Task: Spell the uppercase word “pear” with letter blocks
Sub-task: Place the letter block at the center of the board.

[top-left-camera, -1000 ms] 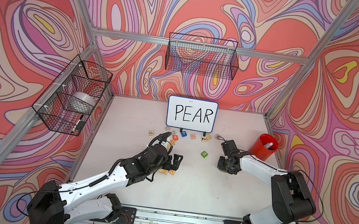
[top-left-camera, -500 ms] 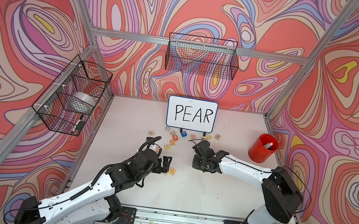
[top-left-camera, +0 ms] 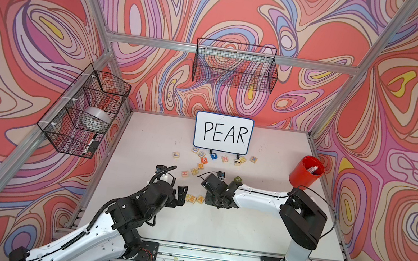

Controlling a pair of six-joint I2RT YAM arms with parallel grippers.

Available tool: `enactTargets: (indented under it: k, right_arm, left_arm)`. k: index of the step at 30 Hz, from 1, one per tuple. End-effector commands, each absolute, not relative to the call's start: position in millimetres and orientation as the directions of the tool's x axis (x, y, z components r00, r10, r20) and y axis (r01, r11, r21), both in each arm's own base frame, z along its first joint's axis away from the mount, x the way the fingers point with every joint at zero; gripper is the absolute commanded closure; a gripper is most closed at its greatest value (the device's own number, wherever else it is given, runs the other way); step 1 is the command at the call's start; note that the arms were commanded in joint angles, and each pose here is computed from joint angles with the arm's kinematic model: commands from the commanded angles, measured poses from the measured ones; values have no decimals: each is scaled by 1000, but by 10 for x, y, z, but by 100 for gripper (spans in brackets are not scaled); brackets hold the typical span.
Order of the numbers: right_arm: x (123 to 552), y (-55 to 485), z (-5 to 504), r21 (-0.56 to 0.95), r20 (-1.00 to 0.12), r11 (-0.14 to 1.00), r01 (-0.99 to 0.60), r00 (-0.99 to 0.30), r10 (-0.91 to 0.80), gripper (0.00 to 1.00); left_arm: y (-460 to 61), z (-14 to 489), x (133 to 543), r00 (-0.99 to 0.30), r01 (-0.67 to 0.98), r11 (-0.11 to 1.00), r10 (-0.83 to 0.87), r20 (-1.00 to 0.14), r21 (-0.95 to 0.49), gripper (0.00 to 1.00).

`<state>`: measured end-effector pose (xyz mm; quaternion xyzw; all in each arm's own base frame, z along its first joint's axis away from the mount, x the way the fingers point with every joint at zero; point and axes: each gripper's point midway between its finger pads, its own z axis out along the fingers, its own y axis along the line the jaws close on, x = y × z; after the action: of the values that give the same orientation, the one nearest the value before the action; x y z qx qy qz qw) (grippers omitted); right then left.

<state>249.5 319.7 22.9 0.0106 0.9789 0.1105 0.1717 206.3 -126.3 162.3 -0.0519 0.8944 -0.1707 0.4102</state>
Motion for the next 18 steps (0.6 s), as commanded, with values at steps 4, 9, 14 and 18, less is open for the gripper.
enactTargets:
  k: [4,9,14,18]
  right_arm:
    - [2400,3263,110,203,-316,979,9,-946,75,73]
    - [2355,3262,108,181,-319,983,7,-945,66,71]
    - [2377,3282,187,193,-337,981,1,-939,67,65]
    - [2384,3331,227,207,-338,978,-14,-940,58,59]
  left_arm:
    - [-1123,1537,1989,-663,11,947,-234,-711,-322,0]
    - [-1107,1534,1972,-663,11,946,-236,-710,-324,0]
    - [-1077,1527,1955,-661,1,945,-245,-709,-327,0]
    - [-1067,1551,1949,-654,2,941,-254,-712,-337,0]
